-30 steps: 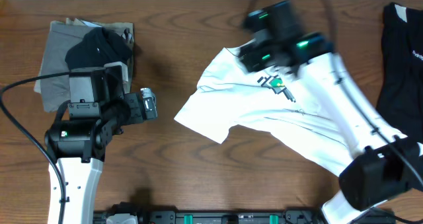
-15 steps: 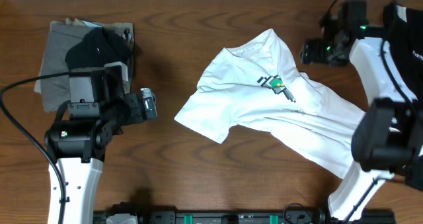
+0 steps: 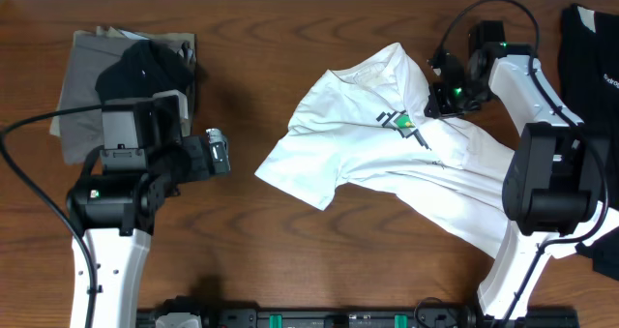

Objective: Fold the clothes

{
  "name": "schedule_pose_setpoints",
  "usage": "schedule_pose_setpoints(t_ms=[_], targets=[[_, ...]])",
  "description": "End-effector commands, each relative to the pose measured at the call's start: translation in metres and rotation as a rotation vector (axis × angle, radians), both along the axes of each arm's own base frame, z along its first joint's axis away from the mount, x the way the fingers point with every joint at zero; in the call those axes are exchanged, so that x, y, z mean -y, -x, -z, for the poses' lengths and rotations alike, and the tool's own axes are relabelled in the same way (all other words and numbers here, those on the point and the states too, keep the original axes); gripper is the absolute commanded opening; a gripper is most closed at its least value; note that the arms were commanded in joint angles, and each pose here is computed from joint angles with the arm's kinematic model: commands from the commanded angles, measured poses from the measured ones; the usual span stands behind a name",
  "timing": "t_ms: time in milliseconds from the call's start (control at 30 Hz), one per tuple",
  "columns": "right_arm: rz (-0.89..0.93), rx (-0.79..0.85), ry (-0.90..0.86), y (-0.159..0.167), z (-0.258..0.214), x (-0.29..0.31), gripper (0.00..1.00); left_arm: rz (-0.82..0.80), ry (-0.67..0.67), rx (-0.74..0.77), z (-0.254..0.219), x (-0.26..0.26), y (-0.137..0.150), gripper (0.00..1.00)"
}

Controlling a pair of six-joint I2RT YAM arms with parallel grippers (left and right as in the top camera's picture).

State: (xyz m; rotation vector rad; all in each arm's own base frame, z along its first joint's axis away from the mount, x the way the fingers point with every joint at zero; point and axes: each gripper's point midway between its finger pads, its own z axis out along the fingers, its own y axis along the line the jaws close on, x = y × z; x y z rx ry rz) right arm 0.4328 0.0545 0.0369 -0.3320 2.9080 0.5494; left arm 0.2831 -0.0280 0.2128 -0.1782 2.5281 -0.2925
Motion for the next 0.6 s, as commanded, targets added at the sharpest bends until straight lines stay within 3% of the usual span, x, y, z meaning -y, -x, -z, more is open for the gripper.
schedule_pose_setpoints(t_ms=[0, 100, 333, 467, 533, 567], targets=[[-0.05, 0.05, -0.058, -0.004, -0.012, -0.012, 0.01, 0.003, -0.022, -0.005, 0.0, -0.004, -0.005, 0.98], [-0.024, 0.115, -0.057, -0.021, -0.018, -0.01, 0.01, 0.003, -0.022, -0.014, 0.003, -0.004, -0.006, 0.98], [0.231, 0.439, -0.099, -0.109, -0.063, 0.02, 0.01, 0.003, -0.022, -0.017, 0.004, -0.004, -0.006, 0.98], [0.33, 0.564, -0.099, -0.137, -0.083, 0.044, 0.01, 0.003, -0.021, -0.018, 0.004, -0.004, -0.006, 0.98], [0.363, 0.593, -0.058, -0.142, -0.085, 0.059, 0.06, 0.003, -0.021, -0.017, 0.004, -0.004, -0.006, 0.98], [0.382, 0.597, -0.032, -0.143, -0.085, 0.067, 0.17, 0.003, -0.021, -0.017, 0.004, -0.004, -0.006, 0.98]])
